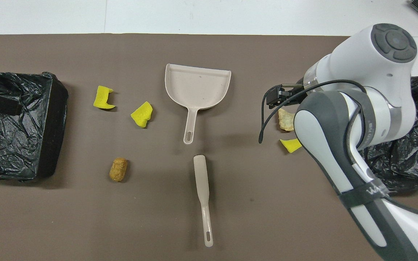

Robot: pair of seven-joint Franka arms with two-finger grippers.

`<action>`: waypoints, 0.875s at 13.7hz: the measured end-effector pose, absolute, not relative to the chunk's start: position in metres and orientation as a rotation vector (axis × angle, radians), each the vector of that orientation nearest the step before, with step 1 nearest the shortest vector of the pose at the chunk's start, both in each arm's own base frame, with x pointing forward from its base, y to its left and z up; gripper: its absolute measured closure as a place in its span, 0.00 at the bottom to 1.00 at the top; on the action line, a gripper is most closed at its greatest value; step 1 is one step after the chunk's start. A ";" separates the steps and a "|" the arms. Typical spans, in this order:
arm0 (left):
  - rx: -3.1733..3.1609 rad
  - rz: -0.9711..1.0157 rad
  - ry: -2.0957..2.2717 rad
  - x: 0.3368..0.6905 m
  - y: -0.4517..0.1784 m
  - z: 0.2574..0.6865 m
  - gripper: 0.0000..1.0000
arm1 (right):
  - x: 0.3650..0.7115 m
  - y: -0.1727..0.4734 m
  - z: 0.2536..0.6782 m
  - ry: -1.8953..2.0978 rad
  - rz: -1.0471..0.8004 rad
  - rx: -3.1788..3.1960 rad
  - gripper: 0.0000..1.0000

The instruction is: Sweep and dump trash in bin

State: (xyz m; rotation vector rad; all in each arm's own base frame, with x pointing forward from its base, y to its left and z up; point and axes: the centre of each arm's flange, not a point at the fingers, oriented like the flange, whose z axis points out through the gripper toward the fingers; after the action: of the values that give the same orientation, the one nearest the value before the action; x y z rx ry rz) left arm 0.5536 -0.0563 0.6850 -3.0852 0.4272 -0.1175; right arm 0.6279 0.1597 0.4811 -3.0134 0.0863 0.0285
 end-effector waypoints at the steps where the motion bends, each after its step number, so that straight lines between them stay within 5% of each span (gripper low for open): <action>1: -3.086 -0.117 0.440 0.553 -0.061 0.684 0.00 | 0.629 0.166 0.478 0.103 0.029 -3.013 0.00; 12: -3.097 -0.112 0.511 0.526 -0.179 0.623 0.00 | 0.637 0.315 0.402 0.278 -0.058 -2.979 0.00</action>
State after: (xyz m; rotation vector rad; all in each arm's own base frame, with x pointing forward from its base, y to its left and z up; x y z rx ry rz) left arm 0.5262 -0.1787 0.6233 -3.0970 0.5108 -0.1123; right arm 0.6375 0.3146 0.4019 -2.9787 0.2778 -0.0575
